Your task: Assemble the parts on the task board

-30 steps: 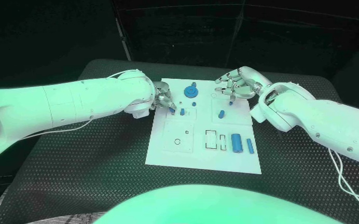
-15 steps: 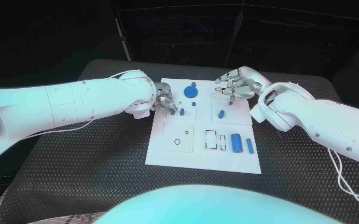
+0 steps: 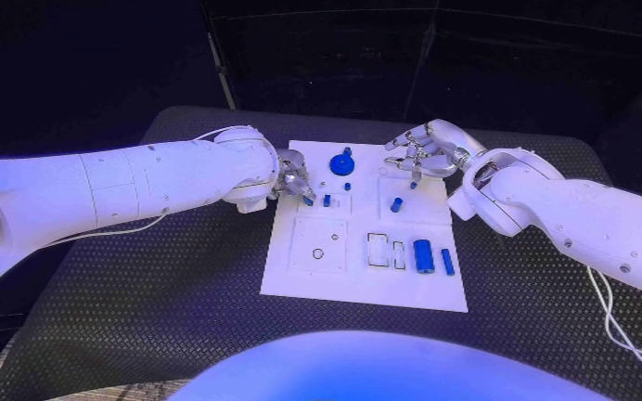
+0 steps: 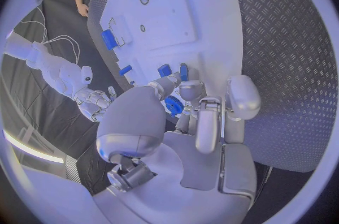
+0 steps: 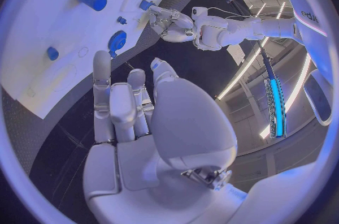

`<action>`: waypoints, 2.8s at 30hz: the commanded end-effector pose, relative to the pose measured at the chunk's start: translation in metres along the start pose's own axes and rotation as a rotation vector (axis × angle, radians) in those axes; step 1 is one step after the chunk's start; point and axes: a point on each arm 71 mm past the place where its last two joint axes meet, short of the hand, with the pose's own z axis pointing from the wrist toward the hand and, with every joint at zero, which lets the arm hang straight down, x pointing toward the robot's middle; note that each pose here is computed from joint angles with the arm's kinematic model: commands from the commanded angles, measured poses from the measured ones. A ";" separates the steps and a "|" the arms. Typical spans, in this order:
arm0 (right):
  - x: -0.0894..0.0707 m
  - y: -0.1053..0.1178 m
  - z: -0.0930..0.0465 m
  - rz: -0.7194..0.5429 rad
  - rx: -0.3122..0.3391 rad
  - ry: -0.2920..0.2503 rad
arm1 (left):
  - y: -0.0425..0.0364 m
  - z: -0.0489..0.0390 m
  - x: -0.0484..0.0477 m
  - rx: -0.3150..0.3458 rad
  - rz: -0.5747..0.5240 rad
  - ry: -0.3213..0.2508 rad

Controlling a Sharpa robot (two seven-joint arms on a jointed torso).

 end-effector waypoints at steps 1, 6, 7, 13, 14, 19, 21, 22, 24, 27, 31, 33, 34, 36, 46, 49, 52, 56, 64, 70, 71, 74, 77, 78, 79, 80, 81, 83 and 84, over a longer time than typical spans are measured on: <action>0.000 0.002 0.000 -0.001 -0.012 0.006 | 0.0021 0.0007 0.0069 -0.016 0.031 0.041; 0.001 0.002 0.000 -0.001 -0.012 0.008 | 0.0016 0.0004 0.0086 -0.015 0.037 0.051; 0.001 0.002 0.000 -0.001 -0.012 0.008 | 0.0015 0.0004 0.0087 -0.015 0.037 0.052; 0.001 0.001 0.000 -0.001 -0.012 0.008 | 0.0007 0.0009 0.0092 -0.014 0.039 0.053; 0.001 0.001 0.000 -0.001 -0.012 0.008 | 0.0002 0.0010 0.0093 -0.014 0.039 0.054; 0.001 0.001 0.000 -0.001 -0.011 0.008 | -0.0013 0.0016 0.0101 -0.012 0.041 0.062; 0.001 0.001 0.000 -0.001 -0.010 0.008 | -0.0015 0.0020 0.0102 -0.012 0.039 0.066; 0.001 0.001 0.000 -0.001 -0.010 0.007 | -0.0016 0.0022 0.0102 -0.012 0.038 0.068; 0.001 0.001 0.000 -0.001 -0.010 0.007 | -0.0017 0.0027 0.0101 -0.012 0.038 0.071; 0.001 0.001 0.000 -0.001 -0.010 0.007 | -0.0018 0.0034 0.0098 -0.014 0.037 0.072; 0.001 0.001 0.000 -0.001 -0.009 0.007 | -0.0012 0.0045 0.0090 -0.017 0.032 0.073; 0.001 0.001 0.000 -0.001 -0.009 0.007 | -0.0008 0.0053 0.0083 -0.019 0.030 0.072; 0.001 0.001 0.000 -0.001 -0.009 0.007 | -0.0005 0.0057 0.0079 -0.021 0.028 0.071; 0.001 0.001 0.000 -0.001 -0.009 0.007 | 0.0000 0.0064 0.0072 -0.023 0.027 0.070; 0.001 0.001 0.000 -0.001 -0.009 0.007 | -0.0008 0.0088 0.0060 -0.026 0.026 0.072; 0.001 0.001 0.000 -0.001 -0.009 0.007 | -0.0013 0.0094 0.0059 -0.026 0.027 0.073; 0.001 0.001 0.000 -0.001 -0.009 0.006 | -0.0010 0.0099 0.0054 -0.028 0.027 0.072; 0.000 0.001 0.000 -0.001 -0.009 0.005 | 0.0003 0.0104 0.0044 -0.032 0.025 0.070; 0.000 0.000 -0.001 -0.002 -0.009 0.004 | 0.0035 0.0103 0.0027 -0.037 0.016 0.059; 0.000 0.000 -0.001 -0.002 -0.009 0.002 | 0.0052 0.0088 0.0014 -0.034 -0.014 0.040; 0.000 0.000 -0.001 -0.002 -0.009 0.002 | 0.0057 0.0084 0.0011 -0.034 -0.020 0.036; 0.000 0.000 -0.001 -0.002 -0.009 0.001 | 0.0067 0.0073 0.0000 -0.031 -0.036 0.019; 0.000 0.000 -0.001 -0.002 -0.008 0.001 | 0.0071 0.0059 -0.0014 -0.027 -0.051 -0.003; 0.000 0.000 -0.001 -0.002 -0.008 0.000 | 0.0069 0.0055 -0.0018 -0.024 -0.057 -0.010; 0.000 0.000 -0.001 -0.002 -0.008 0.000 | 0.0067 0.0049 -0.0022 -0.021 -0.065 -0.018; -0.001 0.000 0.000 -0.003 -0.007 0.000 | 0.0064 0.0044 -0.0027 -0.017 -0.075 -0.025; -0.001 0.000 0.000 -0.003 -0.007 0.000 | 0.0062 0.0038 -0.0034 -0.011 -0.087 -0.033; -0.001 -0.001 0.000 -0.003 -0.006 0.000 | 0.0056 0.0025 -0.0052 0.007 -0.118 -0.053; 0.000 -0.001 0.000 -0.003 -0.006 0.001 | 0.0054 0.0020 -0.0060 0.017 -0.130 -0.062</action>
